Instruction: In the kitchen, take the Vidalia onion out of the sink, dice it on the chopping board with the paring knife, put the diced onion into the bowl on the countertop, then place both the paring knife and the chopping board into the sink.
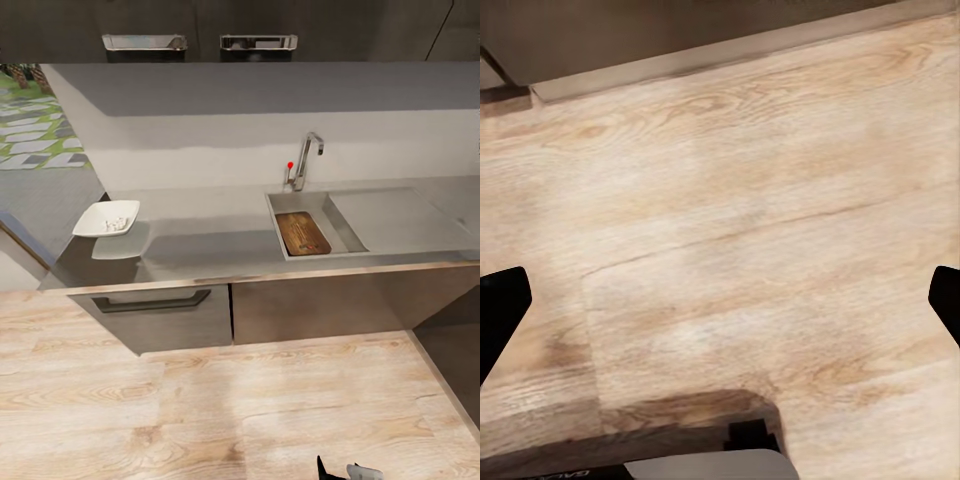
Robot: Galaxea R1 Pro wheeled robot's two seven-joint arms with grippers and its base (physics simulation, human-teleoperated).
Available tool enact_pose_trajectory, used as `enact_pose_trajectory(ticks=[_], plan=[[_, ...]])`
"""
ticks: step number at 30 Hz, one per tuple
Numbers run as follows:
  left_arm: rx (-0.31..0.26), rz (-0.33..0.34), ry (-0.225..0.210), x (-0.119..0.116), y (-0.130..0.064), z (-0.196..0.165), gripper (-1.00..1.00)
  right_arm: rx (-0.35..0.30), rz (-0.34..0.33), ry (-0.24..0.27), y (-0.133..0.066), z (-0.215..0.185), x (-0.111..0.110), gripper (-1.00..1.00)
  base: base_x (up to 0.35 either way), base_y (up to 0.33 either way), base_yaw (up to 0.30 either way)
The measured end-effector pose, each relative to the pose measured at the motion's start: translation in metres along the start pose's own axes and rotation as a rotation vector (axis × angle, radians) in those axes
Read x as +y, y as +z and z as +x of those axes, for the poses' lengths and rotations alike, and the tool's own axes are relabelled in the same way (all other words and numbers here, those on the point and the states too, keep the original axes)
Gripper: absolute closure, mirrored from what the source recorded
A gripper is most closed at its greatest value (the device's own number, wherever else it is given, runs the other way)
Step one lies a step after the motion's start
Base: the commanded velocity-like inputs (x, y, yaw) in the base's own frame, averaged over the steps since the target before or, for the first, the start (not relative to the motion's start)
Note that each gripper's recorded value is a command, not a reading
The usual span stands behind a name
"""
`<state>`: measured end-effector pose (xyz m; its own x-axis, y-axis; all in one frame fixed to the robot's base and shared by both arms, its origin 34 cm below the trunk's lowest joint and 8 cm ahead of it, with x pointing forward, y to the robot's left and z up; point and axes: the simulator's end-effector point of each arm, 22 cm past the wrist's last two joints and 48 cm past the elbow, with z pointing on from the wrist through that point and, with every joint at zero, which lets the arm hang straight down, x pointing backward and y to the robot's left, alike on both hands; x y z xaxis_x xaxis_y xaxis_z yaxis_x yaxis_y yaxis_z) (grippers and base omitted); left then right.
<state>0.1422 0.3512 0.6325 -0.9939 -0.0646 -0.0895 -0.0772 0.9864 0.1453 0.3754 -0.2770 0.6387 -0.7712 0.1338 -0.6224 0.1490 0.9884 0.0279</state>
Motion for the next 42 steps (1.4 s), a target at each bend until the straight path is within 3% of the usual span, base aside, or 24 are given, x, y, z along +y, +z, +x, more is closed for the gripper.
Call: enact_pose_trajectory(ticks=[42], plan=[[-0.047, 0.002, -0.01, -0.001, -0.001, -0.015, -1.0, -0.067, -0.01, 0.005, 0.0, -0.03, 0.005, -1.0, 0.0, 0.0, 0.0]])
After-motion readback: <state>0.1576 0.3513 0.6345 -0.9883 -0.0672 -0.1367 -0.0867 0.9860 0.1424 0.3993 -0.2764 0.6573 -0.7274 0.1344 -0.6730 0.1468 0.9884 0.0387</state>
